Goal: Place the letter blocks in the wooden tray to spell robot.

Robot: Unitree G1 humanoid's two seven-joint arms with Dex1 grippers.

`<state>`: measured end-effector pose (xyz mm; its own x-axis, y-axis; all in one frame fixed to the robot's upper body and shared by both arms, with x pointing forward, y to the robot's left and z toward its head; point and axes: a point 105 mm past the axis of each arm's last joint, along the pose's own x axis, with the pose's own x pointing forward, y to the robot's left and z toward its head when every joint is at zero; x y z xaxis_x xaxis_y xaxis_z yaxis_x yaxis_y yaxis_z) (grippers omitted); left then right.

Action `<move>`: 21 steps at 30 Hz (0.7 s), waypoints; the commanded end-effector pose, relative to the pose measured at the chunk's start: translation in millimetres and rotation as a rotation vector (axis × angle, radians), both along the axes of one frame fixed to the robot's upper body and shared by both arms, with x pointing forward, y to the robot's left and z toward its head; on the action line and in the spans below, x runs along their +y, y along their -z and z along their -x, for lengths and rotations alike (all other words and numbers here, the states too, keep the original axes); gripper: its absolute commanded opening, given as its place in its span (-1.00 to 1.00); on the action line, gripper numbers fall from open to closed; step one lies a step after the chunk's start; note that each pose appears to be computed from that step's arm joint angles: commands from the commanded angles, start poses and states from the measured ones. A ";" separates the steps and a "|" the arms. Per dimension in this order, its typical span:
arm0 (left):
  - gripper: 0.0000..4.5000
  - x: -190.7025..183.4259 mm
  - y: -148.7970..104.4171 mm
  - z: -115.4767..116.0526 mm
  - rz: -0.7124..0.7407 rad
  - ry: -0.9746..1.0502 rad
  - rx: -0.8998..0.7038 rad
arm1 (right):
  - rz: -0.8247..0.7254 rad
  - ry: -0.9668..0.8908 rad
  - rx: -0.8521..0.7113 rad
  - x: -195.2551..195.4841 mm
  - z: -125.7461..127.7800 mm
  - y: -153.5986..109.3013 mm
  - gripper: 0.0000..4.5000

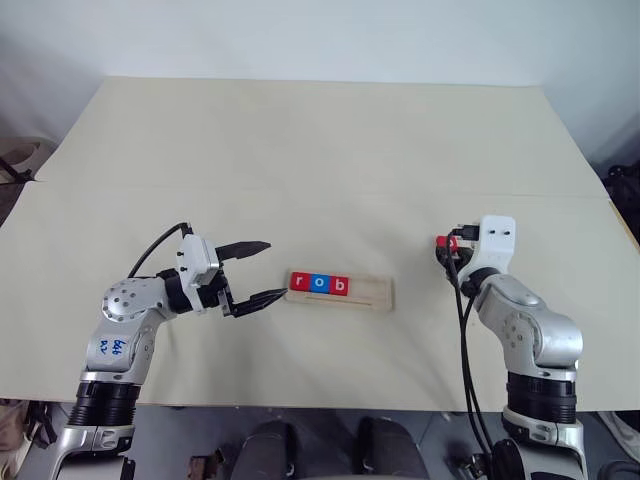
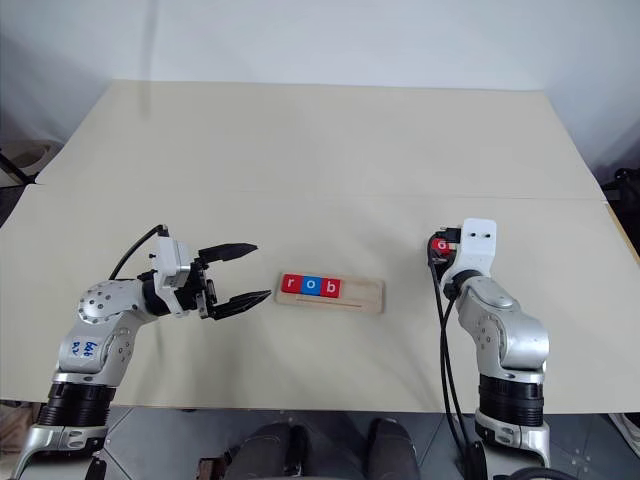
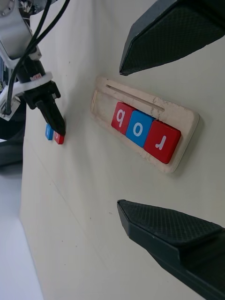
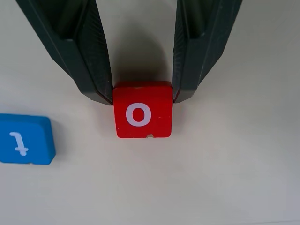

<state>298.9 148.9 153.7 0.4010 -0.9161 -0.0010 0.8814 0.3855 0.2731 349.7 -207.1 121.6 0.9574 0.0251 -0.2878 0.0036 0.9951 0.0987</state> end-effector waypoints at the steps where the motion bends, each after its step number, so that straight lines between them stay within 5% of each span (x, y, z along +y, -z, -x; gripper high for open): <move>1: 1.00 -2.7 -6.8 3.8 0.000 0.029 -0.027 | 0.004 -0.034 -0.045 2.2 20.3 -21.7 -0.35; 6: 1.00 -5.9 -3.7 0.9 -0.004 0.061 -0.009 | 0.006 -0.034 0.038 9.7 74.2 -8.4 -0.35; 12: 1.00 -6.3 -4.1 -4.7 -0.011 0.077 -0.009 | -0.024 0.026 0.108 7.5 93.1 7.8 -0.35; 21: 1.00 -2.8 -6.0 -7.4 -0.016 0.067 -0.029 | 0.075 -0.235 0.090 -7.9 80.4 -12.7 0.99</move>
<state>306.4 142.8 156.0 0.3302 -0.9438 -0.0141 0.9076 0.3133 0.2796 269.3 -212.0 124.2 0.8968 0.1569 -0.4136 -0.1590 0.9868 0.0297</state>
